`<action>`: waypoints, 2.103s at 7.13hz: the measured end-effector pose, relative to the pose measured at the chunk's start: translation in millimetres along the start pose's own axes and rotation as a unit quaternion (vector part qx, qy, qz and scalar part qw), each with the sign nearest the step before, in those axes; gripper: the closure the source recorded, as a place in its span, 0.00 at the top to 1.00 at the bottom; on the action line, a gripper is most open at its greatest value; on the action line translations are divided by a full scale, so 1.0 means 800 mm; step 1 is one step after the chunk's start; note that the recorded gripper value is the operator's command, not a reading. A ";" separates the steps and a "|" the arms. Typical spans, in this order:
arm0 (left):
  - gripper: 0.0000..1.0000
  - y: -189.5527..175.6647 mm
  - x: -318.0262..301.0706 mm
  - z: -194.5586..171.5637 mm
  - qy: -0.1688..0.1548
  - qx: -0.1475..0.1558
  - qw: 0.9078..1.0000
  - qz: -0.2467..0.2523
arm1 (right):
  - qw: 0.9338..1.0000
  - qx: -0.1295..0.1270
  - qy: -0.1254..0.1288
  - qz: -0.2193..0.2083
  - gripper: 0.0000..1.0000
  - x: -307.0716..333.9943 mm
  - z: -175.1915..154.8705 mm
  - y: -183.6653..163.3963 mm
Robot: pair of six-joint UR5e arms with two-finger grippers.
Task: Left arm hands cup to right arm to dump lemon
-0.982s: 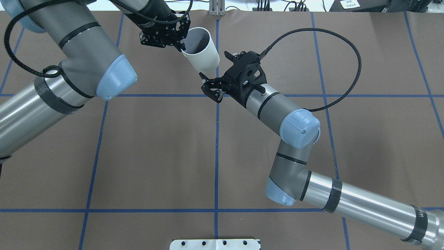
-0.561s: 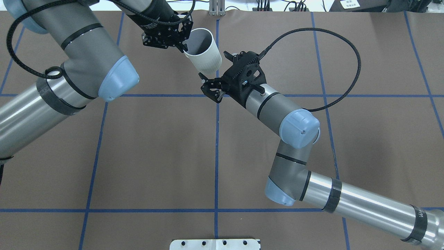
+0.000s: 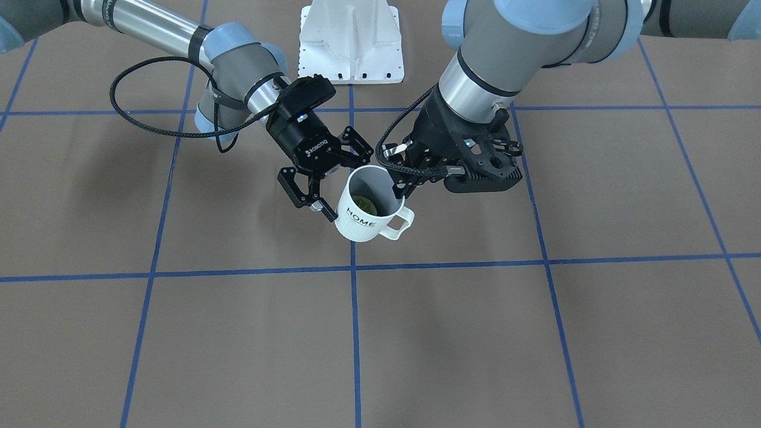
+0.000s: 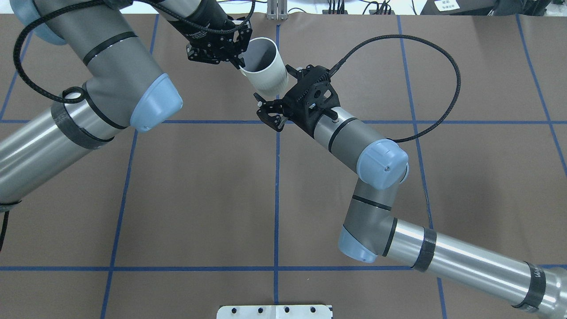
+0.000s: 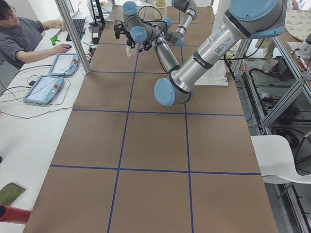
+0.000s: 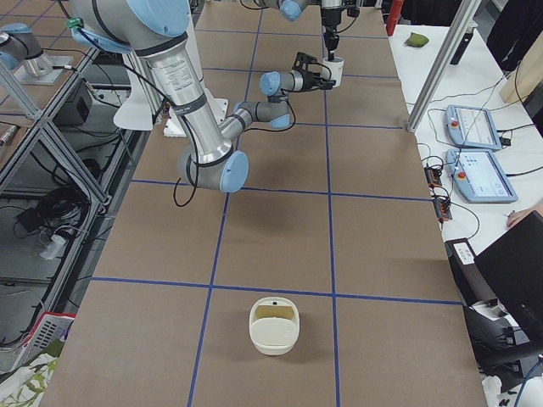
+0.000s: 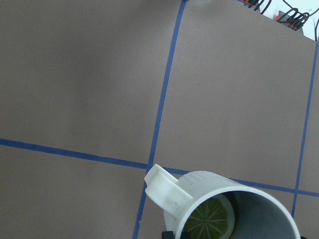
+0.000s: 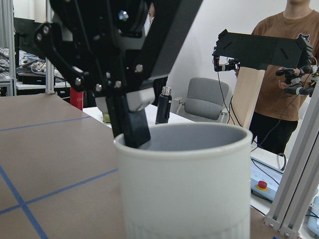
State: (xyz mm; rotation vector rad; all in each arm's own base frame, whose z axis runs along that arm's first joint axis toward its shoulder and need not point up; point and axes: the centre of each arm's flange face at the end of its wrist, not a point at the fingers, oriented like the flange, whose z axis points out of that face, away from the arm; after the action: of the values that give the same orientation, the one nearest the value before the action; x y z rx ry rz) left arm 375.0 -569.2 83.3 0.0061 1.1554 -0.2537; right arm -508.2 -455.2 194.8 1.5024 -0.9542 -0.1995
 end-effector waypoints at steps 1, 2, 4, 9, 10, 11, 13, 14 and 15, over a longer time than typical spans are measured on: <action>0.00 0.000 0.000 0.000 0.000 0.000 1.000 0.000 | 1.000 0.001 0.001 -0.001 0.97 0.000 0.000 0.000; 0.00 0.002 0.001 0.001 0.000 0.000 1.000 0.000 | 1.000 0.002 0.004 -0.001 0.97 0.001 0.000 -0.001; 0.00 0.006 0.002 0.003 0.000 -0.002 1.000 0.001 | 1.000 0.004 0.010 -0.002 0.97 0.002 0.000 -0.002; 0.00 0.021 0.016 0.005 0.007 -0.009 1.000 -0.008 | 1.000 0.004 0.012 -0.014 0.97 0.002 0.000 -0.002; 0.00 0.023 0.017 0.006 0.007 -0.010 1.000 -0.009 | 1.000 0.004 0.012 -0.014 0.97 0.002 0.000 -0.002; 0.00 0.024 0.017 0.007 0.007 -0.010 1.000 -0.010 | 1.000 0.005 0.012 -0.014 0.97 0.002 0.000 -0.002; 0.00 0.027 0.018 0.008 0.007 -0.012 1.000 -0.009 | 1.000 0.005 0.012 -0.014 0.96 0.002 0.000 -0.002; 0.00 0.028 0.018 0.009 0.007 -0.013 1.000 -0.009 | 1.000 0.004 0.012 -0.015 0.87 0.003 0.000 -0.002; 0.08 0.029 0.018 0.009 0.008 -0.013 1.000 -0.008 | 1.000 0.004 0.013 -0.015 0.66 0.003 0.000 -0.001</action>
State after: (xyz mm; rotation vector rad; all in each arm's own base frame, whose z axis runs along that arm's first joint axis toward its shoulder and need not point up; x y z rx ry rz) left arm 391.6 -550.5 69.9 -0.0251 1.1741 -0.2537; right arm -506.3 -456.9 194.6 1.5235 -0.9129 -0.1993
